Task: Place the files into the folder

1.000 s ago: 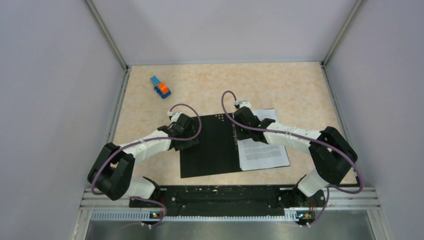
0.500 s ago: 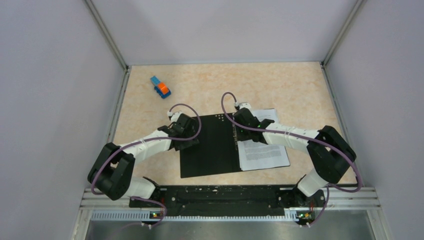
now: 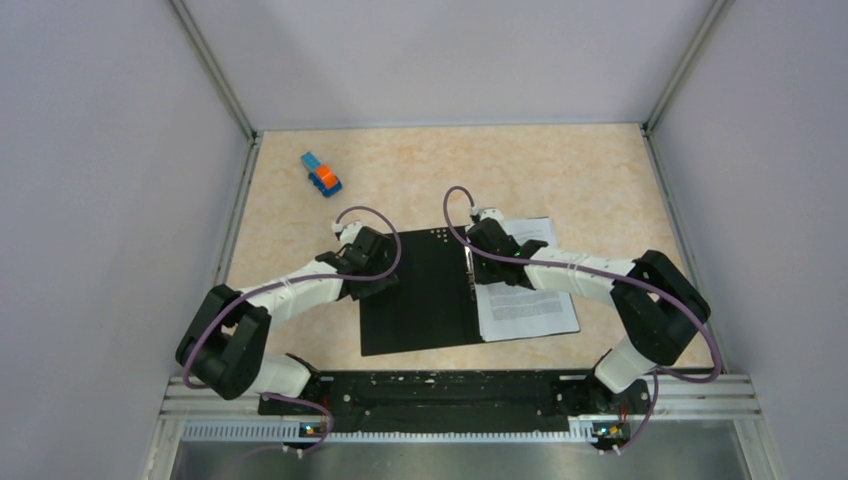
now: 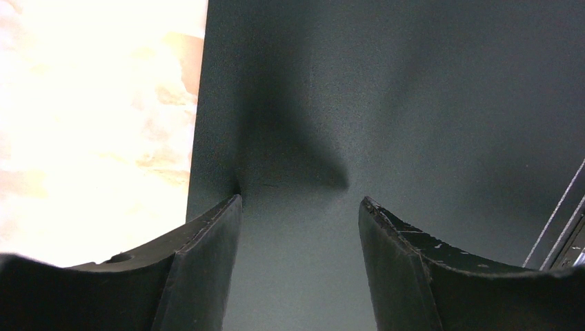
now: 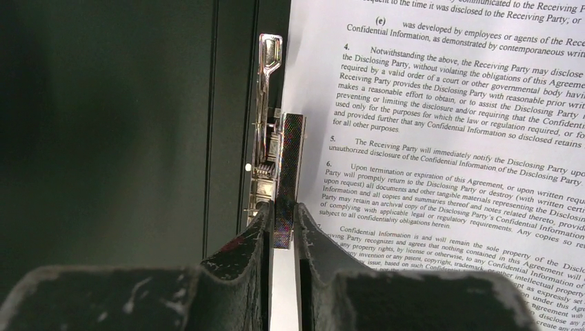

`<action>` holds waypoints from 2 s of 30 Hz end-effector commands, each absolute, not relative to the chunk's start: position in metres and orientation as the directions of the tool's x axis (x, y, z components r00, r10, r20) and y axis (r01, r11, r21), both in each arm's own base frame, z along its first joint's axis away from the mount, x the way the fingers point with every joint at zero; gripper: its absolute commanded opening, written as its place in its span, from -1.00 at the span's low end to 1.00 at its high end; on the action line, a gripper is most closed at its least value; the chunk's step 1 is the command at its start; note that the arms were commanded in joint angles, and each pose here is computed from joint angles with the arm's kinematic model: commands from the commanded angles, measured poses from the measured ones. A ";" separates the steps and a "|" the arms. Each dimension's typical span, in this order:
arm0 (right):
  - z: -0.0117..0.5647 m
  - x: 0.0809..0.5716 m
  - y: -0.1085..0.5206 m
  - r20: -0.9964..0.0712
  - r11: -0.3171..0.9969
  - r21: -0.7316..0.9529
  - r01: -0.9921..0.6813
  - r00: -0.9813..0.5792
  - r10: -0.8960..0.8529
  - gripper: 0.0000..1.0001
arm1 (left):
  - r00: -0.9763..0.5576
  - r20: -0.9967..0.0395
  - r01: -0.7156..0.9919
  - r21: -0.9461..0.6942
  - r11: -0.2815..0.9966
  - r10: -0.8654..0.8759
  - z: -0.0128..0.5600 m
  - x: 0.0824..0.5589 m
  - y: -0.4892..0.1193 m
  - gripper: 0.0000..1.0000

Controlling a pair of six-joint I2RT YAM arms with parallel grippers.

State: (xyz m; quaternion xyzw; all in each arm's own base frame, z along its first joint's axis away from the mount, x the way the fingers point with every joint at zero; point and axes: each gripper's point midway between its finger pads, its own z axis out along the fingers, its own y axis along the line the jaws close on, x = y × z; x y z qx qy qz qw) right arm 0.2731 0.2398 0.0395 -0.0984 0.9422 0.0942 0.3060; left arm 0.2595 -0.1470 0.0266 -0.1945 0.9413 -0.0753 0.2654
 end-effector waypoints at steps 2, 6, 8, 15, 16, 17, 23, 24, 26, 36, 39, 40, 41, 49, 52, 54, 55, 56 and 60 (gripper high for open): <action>0.046 0.269 0.237 -0.604 0.961 0.135 -0.241 -0.789 -0.113 -0.78 | -0.784 -0.428 -0.393 -0.217 0.894 -0.449 0.007 0.244 -0.138 0.37; 0.047 0.265 0.236 -0.599 0.958 0.145 -0.246 -0.792 -0.113 -0.81 | -0.771 -0.428 -0.412 -0.230 0.882 -0.472 0.006 0.244 -0.138 0.37; 0.045 0.262 0.235 -0.595 0.958 0.147 -0.246 -0.796 -0.113 -0.82 | -0.770 -0.424 -0.416 -0.232 0.879 -0.476 0.006 0.244 -0.139 0.37; 0.038 0.257 0.232 -0.588 0.959 0.151 -0.239 -0.802 -0.107 -0.83 | -0.769 -0.414 -0.424 -0.241 0.873 -0.487 0.004 0.245 -0.141 0.37; 0.037 0.257 0.232 -0.586 0.960 0.150 -0.238 -0.803 -0.108 -0.83 | -0.768 -0.414 -0.425 -0.242 0.872 -0.489 0.004 0.245 -0.141 0.37; 0.035 0.257 0.231 -0.587 0.960 0.151 -0.237 -0.803 -0.106 -0.83 | -0.768 -0.413 -0.426 -0.241 0.872 -0.489 0.004 0.244 -0.141 0.37; 0.026 0.253 0.231 -0.579 0.961 0.138 -0.238 -0.807 -0.117 -0.83 | -0.765 -0.416 -0.427 -0.243 0.871 -0.491 0.005 0.245 -0.141 0.38; 0.025 0.252 0.231 -0.576 0.962 0.134 -0.238 -0.809 -0.120 -0.83 | -0.765 -0.417 -0.427 -0.243 0.871 -0.491 0.005 0.245 -0.141 0.37; 0.022 0.251 0.231 -0.572 0.962 0.129 -0.239 -0.811 -0.124 -0.83 | -0.764 -0.416 -0.428 -0.244 0.870 -0.493 0.005 0.245 -0.141 0.37; 0.018 0.249 0.228 -0.573 0.965 0.113 -0.238 -0.809 -0.133 -0.83 | -0.760 -0.419 -0.432 -0.246 0.868 -0.497 0.007 0.246 -0.141 0.37; 0.016 0.249 0.227 -0.572 0.965 0.110 -0.237 -0.809 -0.134 -0.83 | -0.760 -0.419 -0.433 -0.245 0.868 -0.497 0.008 0.246 -0.141 0.37; 0.016 0.249 0.226 -0.572 0.966 0.107 -0.235 -0.810 -0.134 -0.82 | -0.759 -0.420 -0.434 -0.243 0.867 -0.498 0.008 0.246 -0.140 0.37; 0.016 0.249 0.226 -0.571 0.966 0.107 -0.237 -0.809 -0.136 -0.82 | -0.759 -0.420 -0.434 -0.244 0.868 -0.497 0.009 0.245 -0.140 0.37; 0.016 0.249 0.226 -0.575 0.965 0.101 -0.243 -0.805 -0.143 -0.68 | -0.753 -0.428 -0.436 -0.245 0.866 -0.500 0.012 0.248 -0.140 0.37; 0.019 0.250 0.227 -0.581 0.964 0.106 -0.245 -0.802 -0.140 -0.65 | -0.752 -0.430 -0.435 -0.246 0.866 -0.500 0.014 0.249 -0.140 0.37; 0.022 0.251 0.228 -0.587 0.963 0.110 -0.247 -0.798 -0.138 -0.60 | -0.752 -0.430 -0.435 -0.246 0.866 -0.499 0.014 0.248 -0.140 0.37; 0.024 0.251 0.229 -0.590 0.962 0.112 -0.249 -0.796 -0.137 -0.59 | -0.752 -0.429 -0.435 -0.245 0.866 -0.500 0.014 0.248 -0.140 0.37; 0.027 0.252 0.229 -0.593 0.962 0.114 -0.249 -0.794 -0.135 -0.58 | -0.753 -0.429 -0.435 -0.245 0.867 -0.499 0.014 0.248 -0.140 0.37; 0.041 0.254 0.232 -0.610 0.958 0.129 -0.254 -0.782 -0.125 -0.53 | -0.752 -0.432 -0.434 -0.245 0.867 -0.499 0.015 0.249 -0.139 0.37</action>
